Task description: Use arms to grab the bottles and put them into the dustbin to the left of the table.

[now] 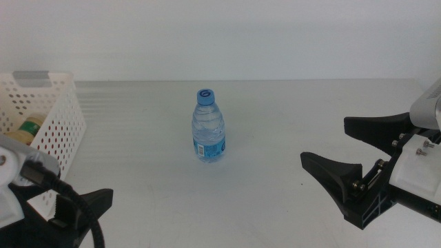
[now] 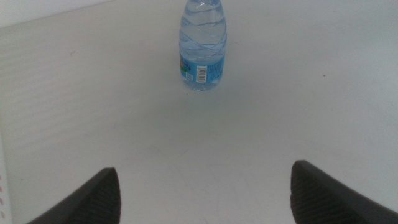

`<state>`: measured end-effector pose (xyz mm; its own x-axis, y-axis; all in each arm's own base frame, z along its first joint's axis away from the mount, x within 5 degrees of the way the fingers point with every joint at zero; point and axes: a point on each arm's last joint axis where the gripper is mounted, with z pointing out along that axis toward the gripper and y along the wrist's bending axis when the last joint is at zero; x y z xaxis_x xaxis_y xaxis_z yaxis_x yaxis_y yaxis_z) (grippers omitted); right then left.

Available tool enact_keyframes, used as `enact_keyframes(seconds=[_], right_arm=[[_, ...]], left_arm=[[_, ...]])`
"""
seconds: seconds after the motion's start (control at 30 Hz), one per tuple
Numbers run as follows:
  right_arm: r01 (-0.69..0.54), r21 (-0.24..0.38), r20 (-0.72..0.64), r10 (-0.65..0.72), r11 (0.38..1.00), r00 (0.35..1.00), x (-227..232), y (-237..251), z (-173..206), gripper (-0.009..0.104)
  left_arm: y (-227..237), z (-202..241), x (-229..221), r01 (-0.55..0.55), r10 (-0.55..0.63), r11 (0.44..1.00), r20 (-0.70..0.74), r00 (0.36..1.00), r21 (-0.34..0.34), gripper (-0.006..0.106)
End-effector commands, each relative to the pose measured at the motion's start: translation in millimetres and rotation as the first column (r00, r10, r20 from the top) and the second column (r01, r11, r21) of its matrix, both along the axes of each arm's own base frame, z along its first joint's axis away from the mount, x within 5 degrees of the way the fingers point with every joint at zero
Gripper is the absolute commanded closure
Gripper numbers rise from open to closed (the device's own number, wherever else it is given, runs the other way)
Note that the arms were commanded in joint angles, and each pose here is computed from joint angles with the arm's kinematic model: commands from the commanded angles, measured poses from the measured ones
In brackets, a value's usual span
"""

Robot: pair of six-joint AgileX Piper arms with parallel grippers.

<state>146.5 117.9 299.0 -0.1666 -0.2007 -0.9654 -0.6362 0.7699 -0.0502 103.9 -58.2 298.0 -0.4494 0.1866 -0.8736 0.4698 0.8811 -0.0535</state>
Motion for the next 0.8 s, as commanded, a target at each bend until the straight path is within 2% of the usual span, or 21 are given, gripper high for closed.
enact_keyframes(seconds=[0.0,0.3,0.43,0.7,0.77], right_arm=[[-0.005,0.053,0.093,0.000,0.999,0.996,0.6,0.5,16.3,0.023],[-0.005,0.053,0.093,0.000,0.999,0.996,0.6,0.5,16.3,0.023],[-0.005,0.053,0.093,0.000,0.999,0.996,0.6,0.5,16.3,0.023],[-0.005,0.053,0.093,0.000,0.999,0.996,0.6,0.5,16.3,0.023],[-0.005,0.053,0.093,0.000,0.999,0.996,0.6,0.5,16.3,0.023]], left_arm=[[-2.7,13.9,2.8,-0.006,0.011,0.997,0.060,0.998,-0.078,0.010],[-5.2,29.5,8.6,0.000,0.035,0.985,0.199,0.979,-0.173,0.010],[-10.5,40.9,18.8,0.001,0.034,0.986,0.209,0.977,-0.168,0.010],[-29.5,84.8,58.6,0.009,0.022,0.995,0.290,0.957,-0.103,0.010],[-34.6,87.8,67.9,0.010,0.023,0.994,0.301,0.953,-0.110,0.010]])
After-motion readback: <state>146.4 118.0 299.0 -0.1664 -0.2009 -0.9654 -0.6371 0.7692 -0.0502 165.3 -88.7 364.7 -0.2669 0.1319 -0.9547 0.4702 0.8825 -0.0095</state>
